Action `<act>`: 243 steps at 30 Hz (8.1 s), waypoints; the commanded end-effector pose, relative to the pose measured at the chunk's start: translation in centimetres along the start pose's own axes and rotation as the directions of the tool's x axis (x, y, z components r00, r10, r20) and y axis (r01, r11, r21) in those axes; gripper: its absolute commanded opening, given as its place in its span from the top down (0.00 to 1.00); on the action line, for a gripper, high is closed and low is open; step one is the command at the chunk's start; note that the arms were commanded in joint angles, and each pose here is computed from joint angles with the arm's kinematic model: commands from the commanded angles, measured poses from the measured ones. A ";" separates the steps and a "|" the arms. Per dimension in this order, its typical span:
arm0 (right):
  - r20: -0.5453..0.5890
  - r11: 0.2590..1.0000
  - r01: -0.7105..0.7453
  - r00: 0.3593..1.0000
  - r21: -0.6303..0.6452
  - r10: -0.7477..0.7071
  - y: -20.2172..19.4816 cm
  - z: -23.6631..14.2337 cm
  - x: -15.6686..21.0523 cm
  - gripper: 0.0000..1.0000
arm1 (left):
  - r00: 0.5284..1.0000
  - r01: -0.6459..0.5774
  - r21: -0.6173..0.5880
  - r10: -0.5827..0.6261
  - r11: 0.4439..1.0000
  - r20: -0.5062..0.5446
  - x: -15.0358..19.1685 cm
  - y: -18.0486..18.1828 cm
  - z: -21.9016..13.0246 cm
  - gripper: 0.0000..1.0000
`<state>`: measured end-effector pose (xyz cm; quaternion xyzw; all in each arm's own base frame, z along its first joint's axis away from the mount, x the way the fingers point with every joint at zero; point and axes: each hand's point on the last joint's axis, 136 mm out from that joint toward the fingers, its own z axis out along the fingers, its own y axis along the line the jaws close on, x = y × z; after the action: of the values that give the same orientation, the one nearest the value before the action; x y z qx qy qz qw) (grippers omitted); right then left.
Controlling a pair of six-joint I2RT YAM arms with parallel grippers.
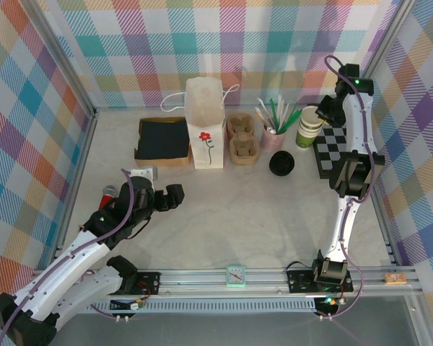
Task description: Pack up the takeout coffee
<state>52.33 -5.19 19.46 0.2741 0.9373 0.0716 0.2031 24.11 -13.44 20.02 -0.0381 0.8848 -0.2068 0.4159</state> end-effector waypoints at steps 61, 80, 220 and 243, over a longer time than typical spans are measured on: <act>0.172 0.976 0.203 0.967 -0.083 -0.187 1.4 -18.6 6.4 0.93 | 0.997 -0.028 0.072 0.023 0.997 0.072 -2.9 -2.2 -2.4 0.09; 0.072 0.952 0.279 0.960 -0.122 -0.272 1.9 -16.6 13.4 0.93 | 0.998 -0.007 0.084 0.002 0.996 0.058 -2.4 -2.6 -0.7 0.09; 0.067 0.772 0.633 0.770 0.046 -0.635 7.1 -5.8 24.2 0.48 | 0.997 0.053 0.098 -0.059 0.994 0.056 -1.5 -2.2 -0.1 0.10; -0.029 0.781 0.619 0.785 0.080 -0.619 7.7 2.0 21.3 0.50 | 0.998 0.049 0.094 -0.054 0.994 0.045 -1.7 -2.5 0.0 0.10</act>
<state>39.65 12.74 12.00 -0.0397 0.9785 -0.0447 0.1975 25.21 -14.80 21.46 -0.0530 0.8654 -0.2487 0.4318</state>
